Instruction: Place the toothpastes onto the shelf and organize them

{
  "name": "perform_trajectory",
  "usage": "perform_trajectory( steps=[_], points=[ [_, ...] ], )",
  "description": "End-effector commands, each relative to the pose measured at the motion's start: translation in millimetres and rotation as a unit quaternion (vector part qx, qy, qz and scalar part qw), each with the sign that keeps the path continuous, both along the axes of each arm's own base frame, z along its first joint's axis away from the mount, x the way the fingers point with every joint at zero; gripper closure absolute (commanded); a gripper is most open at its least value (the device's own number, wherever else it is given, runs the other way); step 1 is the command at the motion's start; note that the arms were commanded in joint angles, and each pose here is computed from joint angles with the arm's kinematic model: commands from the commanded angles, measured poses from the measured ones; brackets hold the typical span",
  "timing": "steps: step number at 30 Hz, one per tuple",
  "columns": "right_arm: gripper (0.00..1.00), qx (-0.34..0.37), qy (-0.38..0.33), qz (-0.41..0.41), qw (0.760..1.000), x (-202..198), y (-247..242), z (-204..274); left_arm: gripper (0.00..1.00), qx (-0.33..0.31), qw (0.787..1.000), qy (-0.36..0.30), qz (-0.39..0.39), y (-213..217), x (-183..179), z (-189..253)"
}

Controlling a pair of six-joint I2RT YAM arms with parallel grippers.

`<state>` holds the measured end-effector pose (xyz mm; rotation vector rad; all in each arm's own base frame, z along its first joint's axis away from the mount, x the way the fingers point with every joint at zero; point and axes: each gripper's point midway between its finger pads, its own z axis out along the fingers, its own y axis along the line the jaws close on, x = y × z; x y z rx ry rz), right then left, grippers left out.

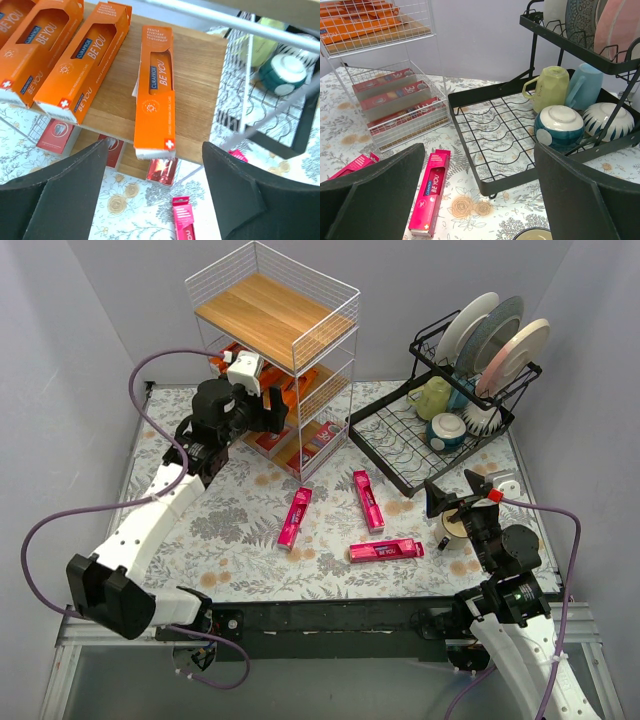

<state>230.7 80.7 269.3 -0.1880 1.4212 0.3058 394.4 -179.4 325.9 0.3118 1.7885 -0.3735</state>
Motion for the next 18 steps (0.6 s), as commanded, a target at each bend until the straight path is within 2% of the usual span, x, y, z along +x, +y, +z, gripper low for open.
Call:
perform_trajectory(
  steps=[1,9,18],
  points=[
    [0.02,0.013,-0.032,0.002,0.999,-3,0,19,0.24,-0.038,0.999,-0.037,0.011,4,-6,12],
    [0.01,0.014,-0.032,0.006,0.999,-4,1,18,0.27,-0.028,0.998,-0.048,0.007,2,2,-8],
    [0.01,0.012,-0.027,0.004,1.000,-1,1,16,0.44,-0.023,0.998,-0.054,-0.016,-10,12,-19]
  ],
)
